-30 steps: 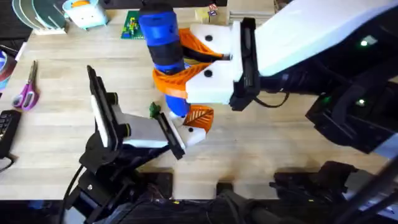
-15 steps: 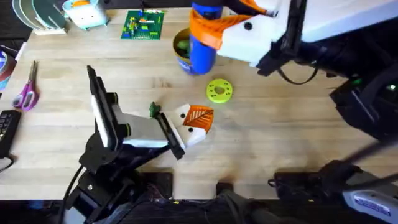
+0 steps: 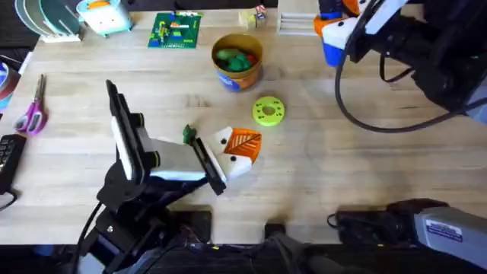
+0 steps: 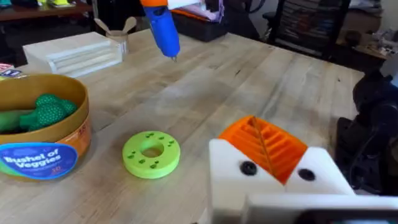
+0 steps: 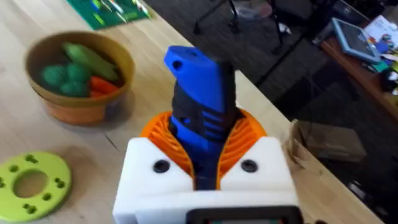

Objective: Pick up the gripper from the table and insert it into the empty holder that is missing its gripper. Then pick up a screw, insert it into the mounting hole, and use the screwdriver to tighten it. Finally, clean up the table by picking up the vegetable and placing it into the bucket.

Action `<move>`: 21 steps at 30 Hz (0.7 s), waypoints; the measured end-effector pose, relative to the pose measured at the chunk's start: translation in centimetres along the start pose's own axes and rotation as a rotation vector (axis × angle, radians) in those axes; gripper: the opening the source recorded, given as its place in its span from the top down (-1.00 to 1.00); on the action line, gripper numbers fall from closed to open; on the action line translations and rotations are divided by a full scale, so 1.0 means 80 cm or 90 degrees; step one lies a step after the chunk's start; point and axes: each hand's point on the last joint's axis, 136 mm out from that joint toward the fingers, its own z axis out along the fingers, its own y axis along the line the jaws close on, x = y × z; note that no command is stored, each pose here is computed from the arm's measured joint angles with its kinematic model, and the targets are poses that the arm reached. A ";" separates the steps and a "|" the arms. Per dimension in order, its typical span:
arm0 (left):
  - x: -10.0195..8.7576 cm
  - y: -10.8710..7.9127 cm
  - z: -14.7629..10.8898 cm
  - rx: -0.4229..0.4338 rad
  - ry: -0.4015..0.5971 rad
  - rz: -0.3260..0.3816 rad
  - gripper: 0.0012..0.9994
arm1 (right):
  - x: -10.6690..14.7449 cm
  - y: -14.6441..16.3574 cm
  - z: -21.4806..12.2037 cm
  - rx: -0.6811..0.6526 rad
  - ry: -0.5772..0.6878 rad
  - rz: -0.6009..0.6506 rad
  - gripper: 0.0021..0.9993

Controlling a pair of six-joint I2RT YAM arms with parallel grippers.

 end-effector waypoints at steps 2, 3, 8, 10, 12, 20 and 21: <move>0.000 0.000 0.000 0.000 0.000 0.000 0.98 | 0.018 -0.009 0.006 0.013 0.049 -0.048 0.76; 0.000 0.000 0.000 0.000 0.000 0.000 0.98 | 0.026 -0.011 0.008 0.014 0.073 -0.071 0.76; 0.000 0.000 0.000 0.000 0.000 0.000 0.98 | 0.079 -0.015 0.021 0.003 0.181 -0.181 0.76; 0.000 0.000 0.000 0.000 0.000 0.000 0.98 | 0.102 -0.006 0.025 -0.021 0.221 -0.227 0.76; 0.000 0.000 0.000 0.000 0.000 0.000 0.98 | 0.122 0.007 0.030 -0.053 0.255 -0.276 0.76; 0.000 0.000 0.000 0.000 0.000 0.000 0.98 | 0.182 0.072 0.053 -0.182 0.331 -0.422 0.76; 0.000 0.000 0.000 0.000 0.000 0.000 0.98 | 0.186 0.077 0.055 -0.192 0.335 -0.432 0.76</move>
